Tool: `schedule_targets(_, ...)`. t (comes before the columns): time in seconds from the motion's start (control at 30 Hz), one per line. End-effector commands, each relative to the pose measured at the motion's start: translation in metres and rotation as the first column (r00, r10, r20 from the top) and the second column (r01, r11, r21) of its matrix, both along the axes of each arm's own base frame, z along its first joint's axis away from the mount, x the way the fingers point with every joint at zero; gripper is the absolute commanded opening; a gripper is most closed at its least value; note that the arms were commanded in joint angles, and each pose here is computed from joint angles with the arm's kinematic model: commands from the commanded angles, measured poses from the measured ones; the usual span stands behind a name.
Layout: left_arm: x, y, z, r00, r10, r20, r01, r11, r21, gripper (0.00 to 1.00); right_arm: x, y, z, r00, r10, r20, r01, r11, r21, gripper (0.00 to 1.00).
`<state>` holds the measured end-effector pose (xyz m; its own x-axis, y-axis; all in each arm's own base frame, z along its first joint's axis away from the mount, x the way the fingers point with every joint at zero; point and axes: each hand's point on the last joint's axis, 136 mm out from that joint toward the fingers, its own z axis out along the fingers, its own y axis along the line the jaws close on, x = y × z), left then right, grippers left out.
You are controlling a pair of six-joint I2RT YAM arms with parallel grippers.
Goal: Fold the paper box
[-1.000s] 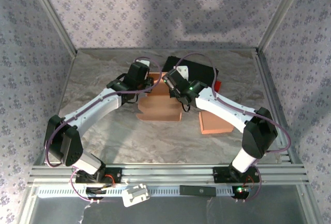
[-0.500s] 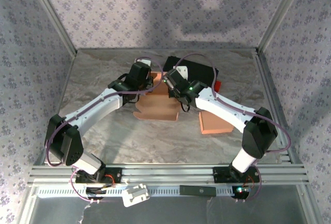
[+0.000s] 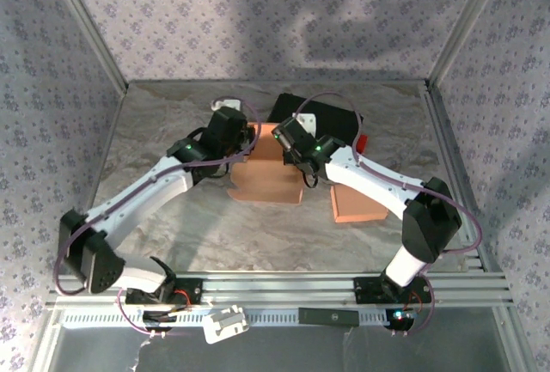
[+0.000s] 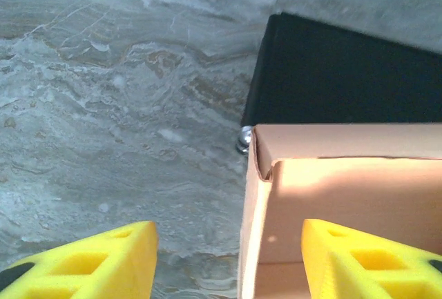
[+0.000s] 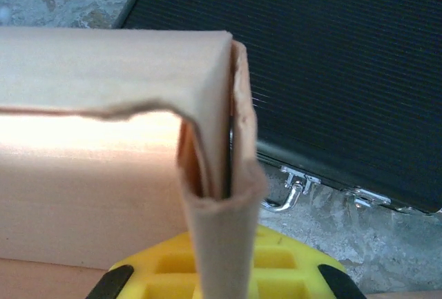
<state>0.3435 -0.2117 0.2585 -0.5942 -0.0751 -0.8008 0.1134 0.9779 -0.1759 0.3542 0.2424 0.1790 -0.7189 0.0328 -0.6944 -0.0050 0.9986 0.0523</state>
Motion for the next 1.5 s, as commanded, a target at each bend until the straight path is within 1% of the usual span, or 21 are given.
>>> schedule_targets(0.0, -0.021, 0.006, 0.025, 0.998, 0.056, -0.004, -0.056, 0.986, -0.158, 0.53, 0.001, -0.005, 0.005, 0.999, -0.053, 0.012, 0.052, 0.997, 0.05, 0.0)
schedule_targets(0.1, -0.04, 0.014, 0.029, 0.995, 0.092, -0.031, -0.096, 0.971, -0.217, 0.51, 0.0, -0.008, 0.005, 0.997, -0.074, 0.02, 0.072, 0.995, 0.076, 0.0)
schedule_targets(0.17, -0.053, 0.023, 0.024, 0.99, 0.124, -0.067, -0.137, 0.957, -0.256, 0.5, 0.0, -0.011, 0.005, 0.996, -0.089, 0.026, 0.087, 0.992, 0.092, 0.0)
schedule_targets(0.23, -0.067, 0.031, 0.013, 0.983, 0.142, -0.114, -0.171, 0.936, -0.308, 0.5, -0.001, -0.015, 0.005, 0.994, -0.102, 0.035, 0.098, 0.989, 0.107, 0.0)
schedule_targets(0.3, -0.081, 0.036, -0.002, 0.97, 0.158, -0.186, -0.218, 0.905, -0.365, 0.5, -0.002, -0.017, 0.005, 0.993, -0.111, 0.046, 0.104, 0.986, 0.128, 0.0)
schedule_targets(0.4, -0.1, 0.028, -0.016, 0.959, 0.116, -0.258, -0.223, 0.872, -0.436, 0.5, -0.001, -0.02, 0.007, 0.989, -0.134, 0.06, 0.123, 0.98, 0.158, 0.0)
schedule_targets(0.43, -0.107, 0.023, -0.019, 0.958, 0.101, -0.268, -0.219, 0.862, -0.457, 0.5, -0.006, -0.025, -0.006, 0.989, -0.145, 0.037, 0.138, 0.98, 0.145, 0.0)
schedule_targets(0.53, -0.123, 0.013, -0.028, 0.953, 0.091, -0.29, -0.228, 0.845, -0.483, 0.51, -0.007, -0.028, -0.013, 0.983, -0.185, 0.015, 0.18, 0.969, 0.172, 0.0)
schedule_targets(0.6, -0.131, 0.006, -0.032, 0.948, 0.087, -0.307, -0.244, 0.819, -0.52, 0.52, -0.008, -0.028, -0.018, 0.977, -0.211, -0.004, 0.208, 0.959, 0.19, 0.0)
schedule_targets(0.67, -0.137, -0.003, -0.032, 0.95, 0.082, -0.301, -0.247, 0.788, -0.564, 0.53, -0.01, -0.029, -0.024, 0.969, -0.247, -0.026, 0.247, 0.948, 0.202, 0.0)
schedule_targets(0.83, -0.147, -0.025, -0.037, 0.947, 0.055, -0.318, -0.251, 0.744, -0.619, 0.54, -0.013, -0.029, -0.03, 0.956, -0.29, -0.05, 0.294, 0.926, 0.238, 0.0)
schedule_targets(0.9, -0.146, -0.03, -0.043, 0.938, 0.065, -0.339, -0.279, 0.721, -0.634, 0.54, -0.013, -0.029, -0.03, 0.953, -0.297, -0.054, 0.301, 0.921, 0.247, 0.0)
schedule_targets(0.97, -0.142, -0.036, -0.043, 0.941, 0.066, -0.331, -0.283, 0.689, -0.667, 0.52, -0.014, -0.027, -0.031, 0.952, -0.3, -0.057, 0.305, 0.918, 0.254, 0.0)
schedule_targets(1.0, -0.139, -0.038, -0.041, 0.943, 0.071, -0.325, -0.284, 0.68, -0.676, 0.51, -0.015, -0.025, -0.031, 0.952, -0.3, -0.058, 0.304, 0.916, 0.26, 0.0)
schedule_targets(1.07, -0.134, -0.042, -0.038, 0.946, 0.085, -0.312, -0.283, 0.686, -0.67, 0.49, -0.016, -0.025, -0.032, 0.951, -0.304, -0.062, 0.31, 0.913, 0.266, 0.0)
schedule_targets(1.1, -0.132, -0.044, -0.038, 0.946, 0.091, -0.312, -0.286, 0.692, -0.663, 0.46, -0.017, -0.024, -0.032, 0.95, -0.304, -0.064, 0.31, 0.912, 0.269, 0.0)
schedule_targets(1.17, -0.13, -0.05, -0.04, 0.943, 0.092, -0.319, -0.288, 0.703, -0.651, 0.36, -0.018, -0.024, -0.032, 0.948, -0.311, -0.064, 0.316, 0.909, 0.27, 0.0)
schedule_targets(1.23, -0.128, -0.052, -0.045, 0.939, 0.103, -0.329, -0.301, 0.71, -0.637, 0.3, -0.019, -0.024, -0.033, 0.947, -0.313, -0.067, 0.319, 0.909, 0.268, 0.0)
schedule_targets(1.27, -0.128, -0.051, -0.047, 0.937, 0.111, -0.33, -0.307, 0.714, -0.63, 0.26, -0.02, -0.023, -0.033, 0.947, -0.314, -0.066, 0.319, 0.909, 0.267, 0.0)
schedule_targets(1.4, -0.127, -0.038, -0.054, 0.923, 0.179, -0.34, -0.354, 0.739, -0.574, 0.11, -0.025, -0.021, -0.035, 0.949, -0.307, -0.072, 0.315, 0.914, 0.258, 0.0)
schedule_targets(1.47, -0.127, -0.03, -0.057, 0.914, 0.214, -0.343, -0.379, 0.75, -0.542, 0.01, -0.03, -0.02, -0.037, 0.947, -0.309, -0.084, 0.32, 0.915, 0.246, 0.0)
